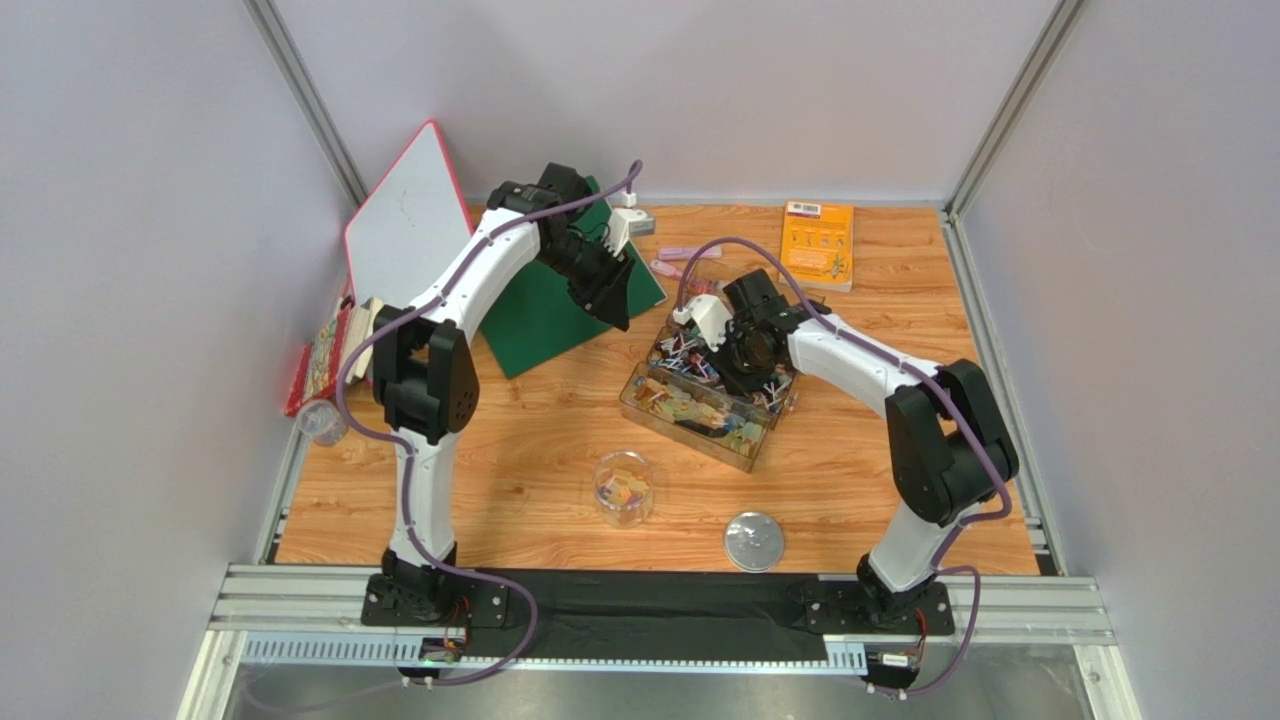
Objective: Pack the candies
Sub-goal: Scoop the fake candies from the storage box, then place the fake candies in the packing bottle.
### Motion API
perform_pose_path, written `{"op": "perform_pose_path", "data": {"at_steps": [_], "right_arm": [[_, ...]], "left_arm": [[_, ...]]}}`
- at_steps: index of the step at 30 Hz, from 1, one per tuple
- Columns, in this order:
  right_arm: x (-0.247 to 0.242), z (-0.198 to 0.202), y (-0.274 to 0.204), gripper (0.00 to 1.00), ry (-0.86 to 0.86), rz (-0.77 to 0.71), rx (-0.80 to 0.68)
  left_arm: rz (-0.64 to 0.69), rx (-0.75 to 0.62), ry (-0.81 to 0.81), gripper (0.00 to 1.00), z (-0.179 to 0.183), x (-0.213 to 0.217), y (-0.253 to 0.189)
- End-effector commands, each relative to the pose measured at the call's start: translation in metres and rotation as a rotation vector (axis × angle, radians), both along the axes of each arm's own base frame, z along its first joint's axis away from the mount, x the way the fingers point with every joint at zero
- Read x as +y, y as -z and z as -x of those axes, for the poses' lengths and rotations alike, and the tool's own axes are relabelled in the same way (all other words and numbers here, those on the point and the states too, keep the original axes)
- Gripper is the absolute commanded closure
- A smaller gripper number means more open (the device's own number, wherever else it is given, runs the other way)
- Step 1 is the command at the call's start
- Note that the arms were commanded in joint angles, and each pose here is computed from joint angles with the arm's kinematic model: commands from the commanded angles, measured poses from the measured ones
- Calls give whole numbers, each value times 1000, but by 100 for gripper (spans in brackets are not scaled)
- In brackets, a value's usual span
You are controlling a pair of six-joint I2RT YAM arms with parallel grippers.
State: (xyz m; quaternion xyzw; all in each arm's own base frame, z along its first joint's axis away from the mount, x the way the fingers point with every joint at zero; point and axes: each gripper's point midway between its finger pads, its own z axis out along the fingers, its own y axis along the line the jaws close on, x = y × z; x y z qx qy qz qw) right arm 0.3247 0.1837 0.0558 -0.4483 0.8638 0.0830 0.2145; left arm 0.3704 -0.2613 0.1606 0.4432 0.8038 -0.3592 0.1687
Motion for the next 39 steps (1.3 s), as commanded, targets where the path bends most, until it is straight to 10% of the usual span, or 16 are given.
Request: {"op": "perform_pose_path", "data": {"at_steps": [1,23,39], "right_arm": [[12,-10,-26,100,6,-131,-126],[-13,8,-48,100,-17,-316,-290],[-22,76,-101,100,-432,-175,-289]], "left_arm": [[16,-90,23,59,6,5,-33],[-43,-165,28,59,-2,15,-42],[-219,-282,-137,57,28,67,-47]]}}
